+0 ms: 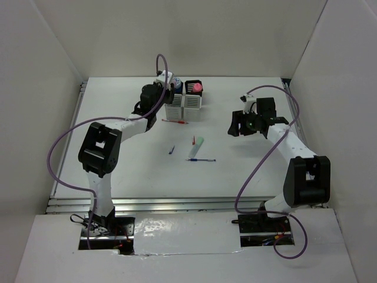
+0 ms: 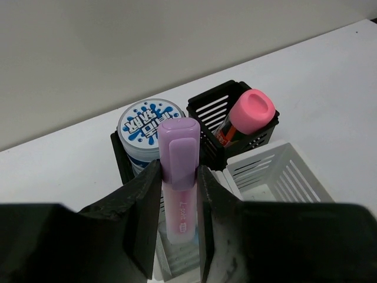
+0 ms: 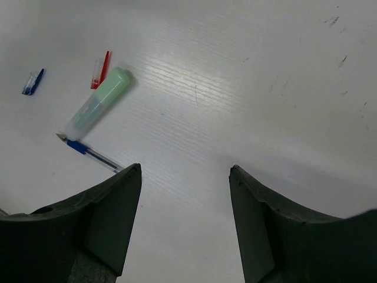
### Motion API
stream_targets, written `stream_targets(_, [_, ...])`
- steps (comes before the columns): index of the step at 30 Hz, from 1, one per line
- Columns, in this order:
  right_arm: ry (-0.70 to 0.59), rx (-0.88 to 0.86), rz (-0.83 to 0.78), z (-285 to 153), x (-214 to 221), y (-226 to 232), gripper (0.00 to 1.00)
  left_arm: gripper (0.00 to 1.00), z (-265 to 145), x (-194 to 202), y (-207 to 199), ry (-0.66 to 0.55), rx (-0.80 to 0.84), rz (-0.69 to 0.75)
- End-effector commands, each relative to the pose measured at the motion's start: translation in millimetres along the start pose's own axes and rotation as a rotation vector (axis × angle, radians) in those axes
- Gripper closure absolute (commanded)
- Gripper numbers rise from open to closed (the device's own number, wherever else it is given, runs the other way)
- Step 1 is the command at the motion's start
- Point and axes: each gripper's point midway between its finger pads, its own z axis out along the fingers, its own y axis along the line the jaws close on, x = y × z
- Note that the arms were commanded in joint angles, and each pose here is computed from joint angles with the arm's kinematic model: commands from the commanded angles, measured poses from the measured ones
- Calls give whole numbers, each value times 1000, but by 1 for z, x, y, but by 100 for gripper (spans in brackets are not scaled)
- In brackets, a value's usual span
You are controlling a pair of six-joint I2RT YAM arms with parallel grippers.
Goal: Sort the stationery into containers
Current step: Place the pen in the storage box, then pick up the pen from the center of the board.
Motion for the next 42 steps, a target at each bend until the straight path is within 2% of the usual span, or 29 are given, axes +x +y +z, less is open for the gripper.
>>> stream_targets(1, [-49, -7, -30, -4, -23, 3, 32, 66, 7, -36, 0, -96, 17, -21])
stream_targets(2, [-47, -8, -31, -5, -23, 3, 32, 52, 4, -40, 0, -99, 18, -16])
stream_targets(3, [-50, -7, -33, -5, -24, 3, 32, 46, 2, -41, -1, -96, 24, -11])
stream_targets(6, [-57, -10, -34, -9, -26, 5, 32, 42, -9, -56, -3, -90, 41, -8])
stream_targets(7, [-59, -11, -37, -9, -26, 6, 32, 40, -14, -51, -6, -54, 51, -7])
stream_targets(9, [-67, -11, -38, -13, -26, 7, 32, 40, -26, -64, -10, -41, 64, -10])
stream_targets(10, [-67, -11, -37, -15, -26, 8, 32, 39, -33, -53, -14, 25, 77, -2])
stream_targets(11, [-73, -12, -40, -17, -26, 9, 32, 38, -42, -64, -21, 24, 81, 1])
stream_targets(16, [-73, -12, -30, -22, -19, 10, 32, 39, -82, -51, -44, 130, 142, -19])
stream_targets(19, [-73, -13, -23, -24, -15, 10, 31, 43, -107, -33, -76, 259, 219, -29])
stream_targets(20, [-70, -14, -18, -23, -13, 10, 31, 44, -117, -16, -89, 347, 246, -37])
stream_targets(23, [-54, -15, -3, -23, -9, 9, 31, 47, -127, 10, -112, 484, 273, -73])
stream_targets(25, [-51, -17, 5, -24, -7, 9, 31, 46, -136, 36, -127, 614, 286, -82])
stream_targets(28, [-44, -10, 12, -24, -5, 6, 32, 38, -145, 62, -147, 727, 314, -70])
stream_targets(31, [-34, -13, 28, -22, 0, 4, 31, 35, -146, 79, -162, 784, 328, -28])
stream_targets(33, [-31, -15, 37, -22, 1, 3, 31, 36, -139, 78, -170, 784, 344, -20])
stream_targets(34, [-29, -19, 42, -21, 2, 2, 32, 36, -140, 91, -175, 822, 353, -14])
stream_targets(36, [-27, -19, 48, -21, 3, 1, 31, 37, -131, 88, -181, 815, 374, -7])
stream_targets(42, [-12, -29, 49, -18, 8, 1, 31, 37, -108, 114, -191, 850, 401, 35])
